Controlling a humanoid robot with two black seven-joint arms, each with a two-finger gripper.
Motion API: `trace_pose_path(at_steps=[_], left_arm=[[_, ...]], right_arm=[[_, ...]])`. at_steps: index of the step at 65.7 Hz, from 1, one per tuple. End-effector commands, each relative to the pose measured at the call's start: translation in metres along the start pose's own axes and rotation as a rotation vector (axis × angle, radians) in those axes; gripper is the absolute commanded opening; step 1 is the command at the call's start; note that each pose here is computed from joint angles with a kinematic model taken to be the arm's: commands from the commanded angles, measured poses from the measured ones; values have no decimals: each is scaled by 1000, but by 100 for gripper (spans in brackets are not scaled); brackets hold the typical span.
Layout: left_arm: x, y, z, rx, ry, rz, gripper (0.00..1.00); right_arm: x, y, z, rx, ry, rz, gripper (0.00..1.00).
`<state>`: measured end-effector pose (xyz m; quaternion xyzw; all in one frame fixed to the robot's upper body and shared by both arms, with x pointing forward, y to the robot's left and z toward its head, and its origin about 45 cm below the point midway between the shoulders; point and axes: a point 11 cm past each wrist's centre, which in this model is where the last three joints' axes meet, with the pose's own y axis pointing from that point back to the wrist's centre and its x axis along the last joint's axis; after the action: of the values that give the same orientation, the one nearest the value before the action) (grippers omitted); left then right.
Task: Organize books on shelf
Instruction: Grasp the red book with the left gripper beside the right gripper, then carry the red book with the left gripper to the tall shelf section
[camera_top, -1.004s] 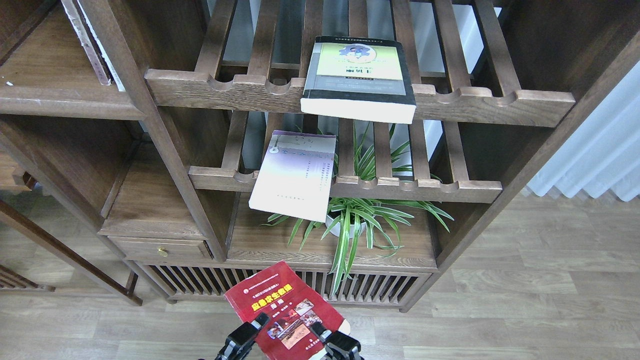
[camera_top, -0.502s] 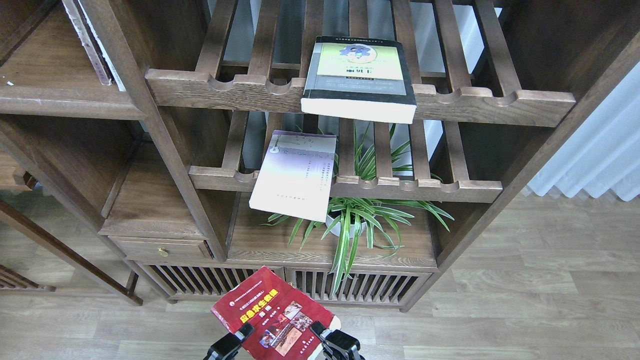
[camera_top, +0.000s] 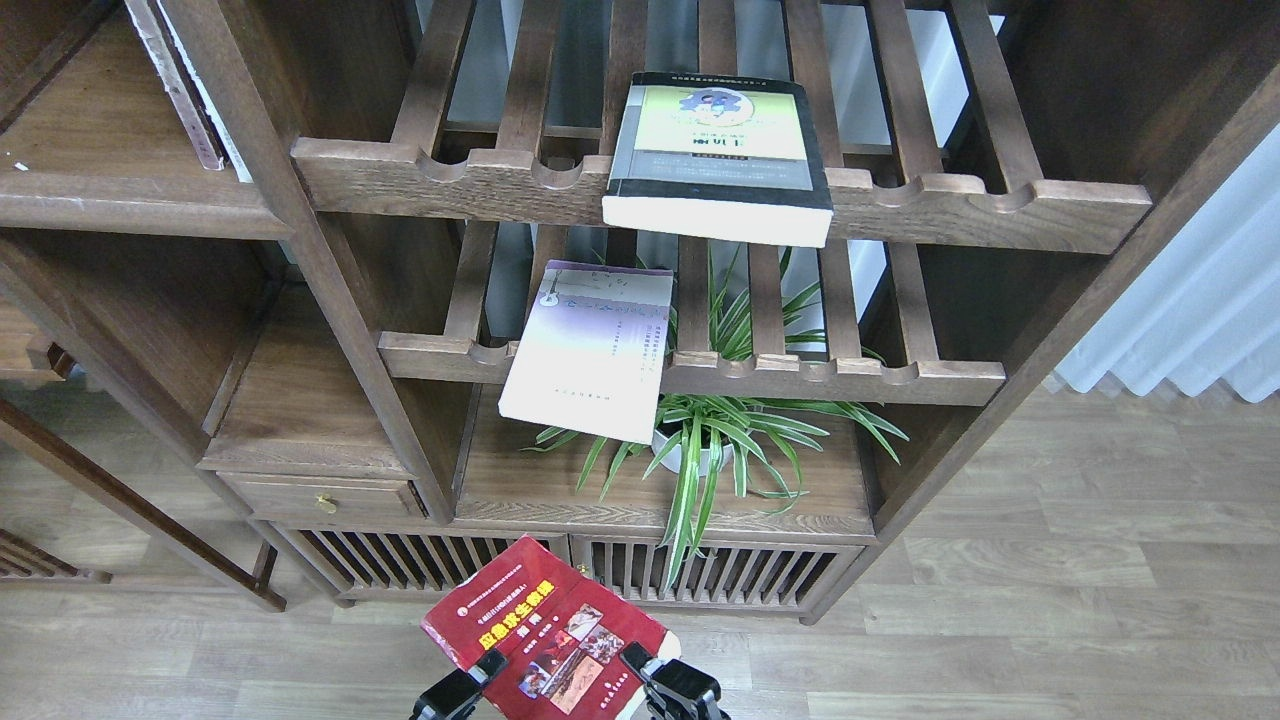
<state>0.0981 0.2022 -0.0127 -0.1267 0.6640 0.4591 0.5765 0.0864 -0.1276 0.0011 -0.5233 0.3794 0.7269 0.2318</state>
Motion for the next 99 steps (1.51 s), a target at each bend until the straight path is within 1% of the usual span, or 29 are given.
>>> trace_pose_path(at_steps=[1, 8, 10, 13, 15, 16, 17, 19, 21, 24, 25, 26, 27, 29, 31, 40, 41, 42, 44, 45, 46, 47, 48, 51, 68, 75, 84, 90, 99], left_arm=[[-9, 11, 106, -316, -21, -22, 7], [-10, 9, 106, -311, -23, -26, 7], [-10, 9, 106, -308, -24, -27, 7], [-10, 9, 105, -307, -24, -26, 7], [-10, 8, 104, -302, -24, -26, 7], [-10, 8, 104, -302, -24, -26, 7], [-10, 8, 104, -300, -24, -26, 7], [-10, 8, 103, -298, -25, -25, 7], [-10, 8, 102, -295, -25, -25, 7], [-10, 8, 102, -294, -25, -25, 7], [-10, 8, 102, -294, -25, -25, 7], [-10, 8, 102, -294, -25, -25, 7], [-10, 7, 102, -294, -26, -26, 7], [-10, 7, 101, -292, -25, -27, 7], [-10, 7, 101, -292, -25, -27, 7], [-13, 5, 104, -292, -31, -33, 7], [-13, 5, 104, -293, -30, -34, 7], [-13, 5, 104, -293, -30, -34, 7], [-13, 5, 104, -293, -31, -34, 7], [-13, 5, 104, -293, -30, -34, 7], [-13, 5, 104, -293, -30, -34, 7], [-13, 5, 104, -293, -30, -34, 7], [-13, 5, 105, -294, -31, -33, 7], [-13, 5, 105, -294, -31, -33, 7], [-17, 4, 113, -310, -39, -45, 7], [-17, 10, 120, -303, -66, -37, 7], [-12, 25, 134, -309, -104, -9, 7], [-7, 43, 148, -330, -133, 19, 7], [-22, 69, 168, -355, -181, -1, 7]], right_arm=[[-3, 0, -13, 37, 10, -8, 99], [-3, -1, -13, 34, 13, -8, 98], [-3, -1, -13, 35, 14, -8, 96], [-3, -1, -15, 39, 14, -10, 90], [-3, 0, -16, 46, 14, -8, 81], [-3, 0, -17, 47, 14, -8, 79], [-3, 1, -18, 58, 13, -7, 71], [-2, 1, -19, 64, 11, -7, 66], [-2, 1, -20, 66, 11, -7, 56], [-1, 1, -20, 65, 12, -3, 47], [0, 1, -20, 67, 9, 0, 37], [0, 2, -20, 67, 9, 1, 33], [1, 2, -20, 71, 6, 4, 24], [3, 3, -21, 72, 5, 10, 13], [6, 4, -20, 72, 4, 21, 4], [13, 6, -20, 63, 10, 45, 6], [13, 6, -20, 63, 10, 45, 7], [13, 5, -19, 60, 12, 44, 12], [13, 5, -19, 58, 13, 44, 23], [12, 4, -18, 48, 17, 42, 41], [12, 4, -18, 45, 19, 41, 51], [12, 3, -18, 45, 20, 40, 64], [10, 2, -20, 44, 24, 35, 83], [8, -1, -21, 43, 28, 30, 99], [7, -1, -23, 55, 26, 28, 99], [8, -1, -24, 58, 26, 29, 100], [9, -1, -26, 65, 24, 31, 99], [10, 0, -28, 71, 24, 37, 100], [9, -1, -30, 76, 25, 34, 99]])
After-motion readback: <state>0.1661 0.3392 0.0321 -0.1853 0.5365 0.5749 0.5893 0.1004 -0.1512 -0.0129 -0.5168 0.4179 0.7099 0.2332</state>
